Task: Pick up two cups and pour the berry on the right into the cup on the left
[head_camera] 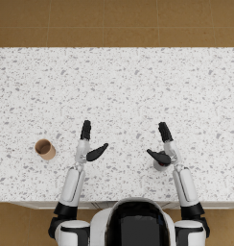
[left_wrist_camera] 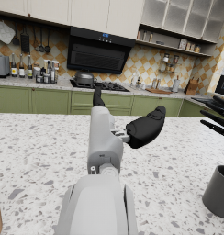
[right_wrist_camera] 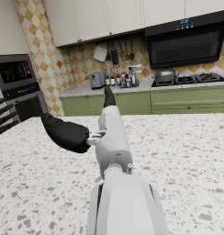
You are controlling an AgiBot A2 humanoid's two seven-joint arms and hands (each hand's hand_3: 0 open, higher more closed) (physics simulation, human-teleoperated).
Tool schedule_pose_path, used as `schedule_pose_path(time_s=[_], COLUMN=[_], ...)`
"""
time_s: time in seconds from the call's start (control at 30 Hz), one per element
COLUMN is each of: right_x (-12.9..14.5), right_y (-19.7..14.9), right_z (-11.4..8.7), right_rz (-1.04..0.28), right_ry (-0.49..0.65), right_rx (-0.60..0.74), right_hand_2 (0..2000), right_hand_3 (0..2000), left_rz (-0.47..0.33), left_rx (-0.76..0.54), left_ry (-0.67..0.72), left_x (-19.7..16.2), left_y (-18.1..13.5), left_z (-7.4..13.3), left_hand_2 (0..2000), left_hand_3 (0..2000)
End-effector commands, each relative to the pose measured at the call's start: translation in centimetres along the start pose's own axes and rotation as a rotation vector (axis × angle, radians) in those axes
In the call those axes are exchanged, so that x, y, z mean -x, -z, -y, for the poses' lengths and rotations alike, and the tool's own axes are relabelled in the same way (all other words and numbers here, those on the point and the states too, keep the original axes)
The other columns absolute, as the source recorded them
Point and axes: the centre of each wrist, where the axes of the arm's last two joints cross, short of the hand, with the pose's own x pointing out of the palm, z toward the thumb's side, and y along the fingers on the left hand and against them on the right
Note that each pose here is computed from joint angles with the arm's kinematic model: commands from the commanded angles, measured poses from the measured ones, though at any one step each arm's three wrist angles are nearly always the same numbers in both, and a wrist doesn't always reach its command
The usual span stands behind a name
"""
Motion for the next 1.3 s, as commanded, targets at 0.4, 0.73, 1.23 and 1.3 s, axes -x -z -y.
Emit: schedule_pose_path(time_s=[0.4, 0.73, 1.23, 1.3], right_x=[-2.3, 0.8, 1.8, 2.0], right_y=[-0.5, 0.3, 5.2, 5.4], right_z=[-5.4, -9.7, -10.2, -10.1], right_rz=[-0.288, -0.467, -0.397, -0.392], right_ry=[0.009, 0.120, 0.161, 0.172], right_rx=[0.044, -0.104, -0.272, -0.275], right_hand_2=[0, 0, 0, 0], right_hand_3=[0, 0, 0, 0], left_rz=[-0.349, -0.426, -0.369, -0.364], left_rx=[-0.140, -0.062, 0.110, 0.119], left_ry=[-0.144, -0.453, -0.607, -0.621], left_x=[4.7, 10.7, 14.7, 15.2], left_y=[-2.2, -1.3, 2.7, 3.0], left_z=[5.9, 9.2, 11.0, 10.9], left_hand_2=[0, 0, 0, 0], left_hand_3=[0, 0, 0, 0])
